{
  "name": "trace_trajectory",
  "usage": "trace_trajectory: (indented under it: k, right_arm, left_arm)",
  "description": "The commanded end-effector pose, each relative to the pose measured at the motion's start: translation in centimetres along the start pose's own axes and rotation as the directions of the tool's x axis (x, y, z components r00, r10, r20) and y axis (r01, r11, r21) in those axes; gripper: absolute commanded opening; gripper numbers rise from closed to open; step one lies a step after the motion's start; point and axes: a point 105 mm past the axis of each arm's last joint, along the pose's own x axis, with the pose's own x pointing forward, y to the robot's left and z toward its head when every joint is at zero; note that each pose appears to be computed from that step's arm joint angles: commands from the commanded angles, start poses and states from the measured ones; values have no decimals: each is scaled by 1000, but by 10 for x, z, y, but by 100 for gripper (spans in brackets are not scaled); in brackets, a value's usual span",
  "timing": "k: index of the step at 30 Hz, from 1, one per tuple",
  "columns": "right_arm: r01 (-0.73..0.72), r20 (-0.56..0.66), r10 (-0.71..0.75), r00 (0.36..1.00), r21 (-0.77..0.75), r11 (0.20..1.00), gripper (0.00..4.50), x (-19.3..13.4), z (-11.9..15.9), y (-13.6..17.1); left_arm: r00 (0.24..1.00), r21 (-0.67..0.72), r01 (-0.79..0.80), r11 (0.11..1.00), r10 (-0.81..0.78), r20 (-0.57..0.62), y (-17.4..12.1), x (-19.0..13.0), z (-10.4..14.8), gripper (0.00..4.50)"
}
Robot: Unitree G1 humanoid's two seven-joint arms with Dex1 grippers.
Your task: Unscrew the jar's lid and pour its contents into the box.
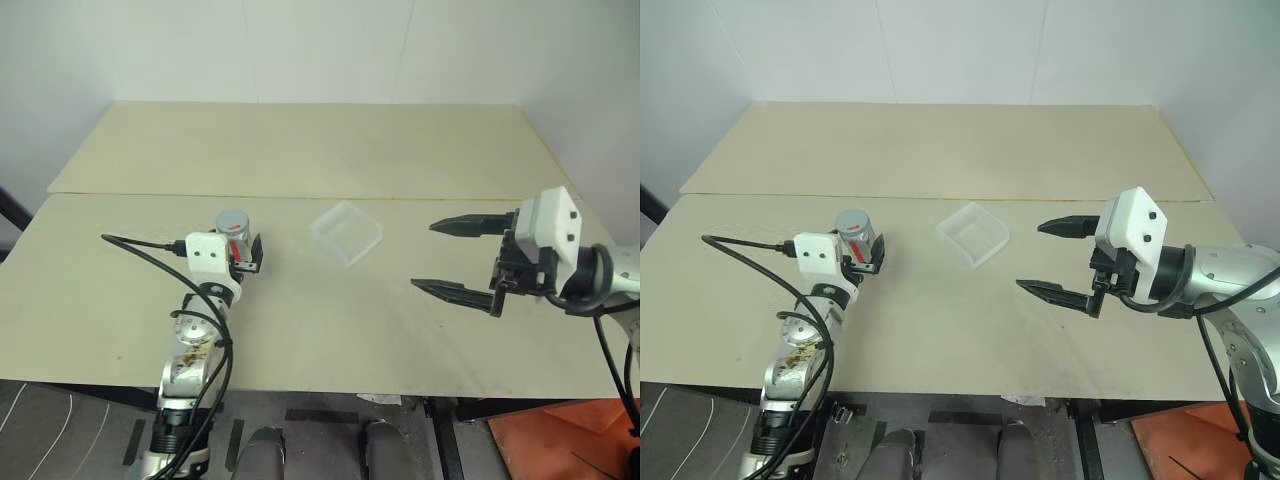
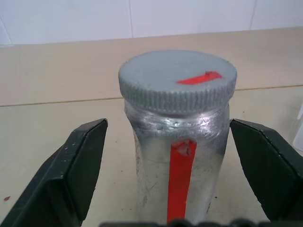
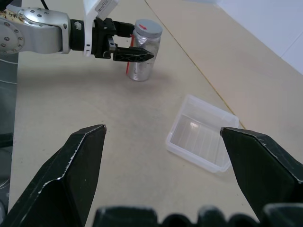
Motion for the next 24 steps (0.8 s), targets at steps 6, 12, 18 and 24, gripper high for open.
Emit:
trace_trajectory:
  k: [6, 12, 18, 24]
  right_arm:
    - [21, 13, -20, 1000, -49, 999, 450, -7, 13, 1]
    - [26, 11, -26, 1000, -48, 999, 450, -8, 12, 2]
    - [31, 13, -31, 999, -45, 999, 450, -9, 13, 4]
    - [35, 23, -34, 999, -33, 999, 450, -9, 13, 8]
  left_arm:
    - [998, 6, 4, 1000, -5, 60, -7, 8, 12, 448]
    - [997, 12, 23, 1000, -24, 71, -9, 14, 12, 448]
    - [996, 6, 19, 1000, -20, 81, -8, 19, 13, 262]
    - [995, -2, 28, 1000, -27, 95, -7, 22, 18, 196]
